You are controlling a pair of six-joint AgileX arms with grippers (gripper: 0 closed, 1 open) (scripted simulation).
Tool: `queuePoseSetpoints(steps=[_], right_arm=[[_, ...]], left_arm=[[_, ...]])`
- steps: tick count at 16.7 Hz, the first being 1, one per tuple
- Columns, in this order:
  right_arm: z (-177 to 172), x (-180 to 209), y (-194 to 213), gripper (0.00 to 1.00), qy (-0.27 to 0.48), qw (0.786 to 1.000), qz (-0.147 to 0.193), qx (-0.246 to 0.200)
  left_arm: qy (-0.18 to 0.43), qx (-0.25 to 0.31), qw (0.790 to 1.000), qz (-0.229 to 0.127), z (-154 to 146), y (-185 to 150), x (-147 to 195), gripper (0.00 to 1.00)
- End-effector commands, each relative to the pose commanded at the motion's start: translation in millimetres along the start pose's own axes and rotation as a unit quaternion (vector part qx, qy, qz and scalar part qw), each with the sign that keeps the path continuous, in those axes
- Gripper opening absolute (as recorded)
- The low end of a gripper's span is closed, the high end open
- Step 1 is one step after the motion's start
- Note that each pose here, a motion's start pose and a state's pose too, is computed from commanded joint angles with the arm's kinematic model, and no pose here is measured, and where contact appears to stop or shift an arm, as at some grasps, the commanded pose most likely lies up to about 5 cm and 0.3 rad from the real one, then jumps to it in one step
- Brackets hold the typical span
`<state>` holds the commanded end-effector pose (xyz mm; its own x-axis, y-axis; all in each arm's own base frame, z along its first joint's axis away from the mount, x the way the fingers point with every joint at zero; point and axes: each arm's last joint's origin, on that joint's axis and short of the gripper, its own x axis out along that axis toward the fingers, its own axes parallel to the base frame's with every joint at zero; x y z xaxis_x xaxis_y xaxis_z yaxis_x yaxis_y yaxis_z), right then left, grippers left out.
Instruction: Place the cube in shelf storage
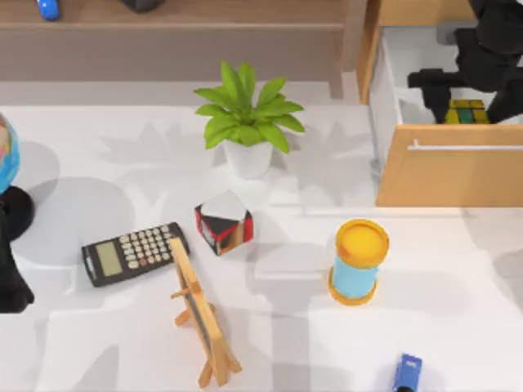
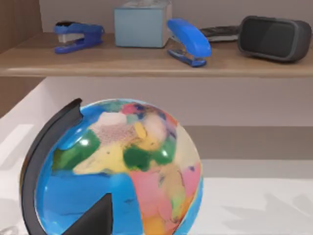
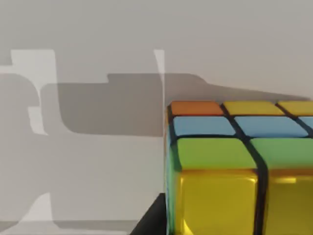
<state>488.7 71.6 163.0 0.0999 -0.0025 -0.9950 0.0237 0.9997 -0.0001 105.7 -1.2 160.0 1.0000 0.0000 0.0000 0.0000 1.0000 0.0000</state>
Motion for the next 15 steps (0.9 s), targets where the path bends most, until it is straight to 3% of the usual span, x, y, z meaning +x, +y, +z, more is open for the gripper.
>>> queuePoseSetpoints(steps=[2, 3, 12, 15], right_arm=[[0.0, 0.0, 0.0, 0.02, 0.0, 1.0, 0.0, 0.0], [0.0, 0.0, 0.0, 0.0, 0.0, 1.0, 0.0, 0.0], [-0.7, -0.9, 1.4, 0.0, 0.0, 1.0, -0.001, -0.001], [-10.0, -27.6, 3.9, 0.0, -0.004, 1.0, -0.022, 0.0]], left_arm=[[0.0, 0.0, 1.0, 0.0, 0.0, 0.0, 0.0, 1.0], [0.0, 0.0, 1.0, 0.0, 0.0, 0.0, 0.0, 1.0], [0.0, 0.0, 1.0, 0.0, 0.0, 0.0, 0.0, 1.0], [0.0, 0.0, 1.0, 0.0, 0.0, 0.0, 0.0, 1.0]])
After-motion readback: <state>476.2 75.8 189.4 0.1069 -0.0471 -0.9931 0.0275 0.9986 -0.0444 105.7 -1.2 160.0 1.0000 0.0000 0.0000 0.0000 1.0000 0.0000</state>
